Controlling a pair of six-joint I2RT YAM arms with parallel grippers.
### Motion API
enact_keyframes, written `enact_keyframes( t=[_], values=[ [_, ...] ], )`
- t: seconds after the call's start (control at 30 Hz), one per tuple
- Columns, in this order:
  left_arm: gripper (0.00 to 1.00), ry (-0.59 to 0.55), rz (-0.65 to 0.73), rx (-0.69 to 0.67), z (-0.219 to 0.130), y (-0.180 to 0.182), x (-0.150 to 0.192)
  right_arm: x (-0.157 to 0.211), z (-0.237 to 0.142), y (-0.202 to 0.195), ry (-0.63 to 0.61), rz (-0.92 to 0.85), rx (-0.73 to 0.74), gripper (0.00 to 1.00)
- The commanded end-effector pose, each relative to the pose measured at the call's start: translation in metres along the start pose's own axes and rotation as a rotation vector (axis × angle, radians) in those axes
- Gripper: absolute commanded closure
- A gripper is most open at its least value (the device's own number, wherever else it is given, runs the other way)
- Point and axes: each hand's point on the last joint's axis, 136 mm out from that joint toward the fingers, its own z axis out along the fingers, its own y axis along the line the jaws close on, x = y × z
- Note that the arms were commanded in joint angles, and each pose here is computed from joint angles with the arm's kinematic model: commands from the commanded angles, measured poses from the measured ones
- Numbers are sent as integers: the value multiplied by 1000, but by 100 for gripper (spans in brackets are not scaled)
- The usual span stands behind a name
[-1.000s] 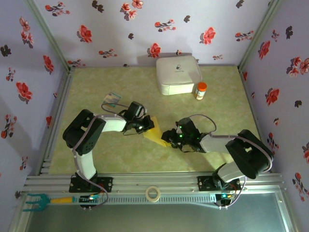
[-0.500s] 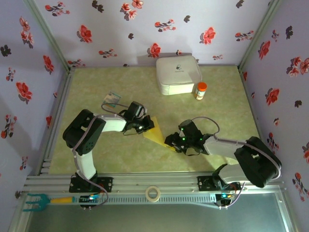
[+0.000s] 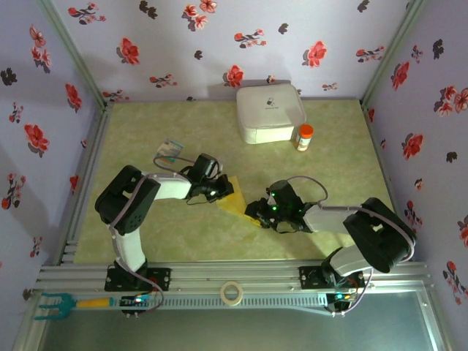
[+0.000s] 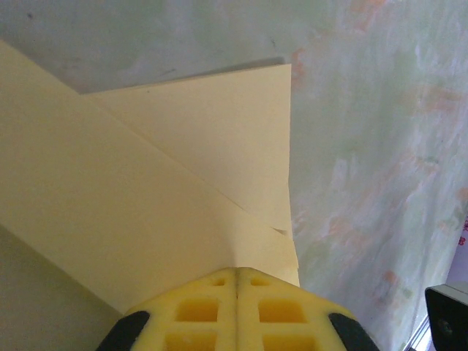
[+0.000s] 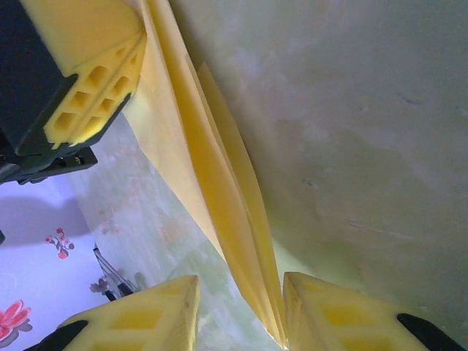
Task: Fold a paper plane with a square sheet of paper (pick it up from the middle)
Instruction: Turn over the paper at the center of the table.
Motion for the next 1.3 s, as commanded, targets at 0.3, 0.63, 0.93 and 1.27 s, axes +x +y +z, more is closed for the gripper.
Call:
enact_keyframes(
  t=[0.3,0.63,0.93,1.27],
  values=[
    [100,17,-19,-5,-3,0,6,-10,9,16,-27,-43,-92,64],
    [100,10,-13,18,-7,-7,5,-10,12,8,-30,-62,-86,82],
    [97,-6,23,65,-18,-24,2,-8,8,7,-32,-84,-87,93],
    [70,-82,111,107,-53,-47,-1,-8,-3,10,-43,-173,-27,95]
  ],
)
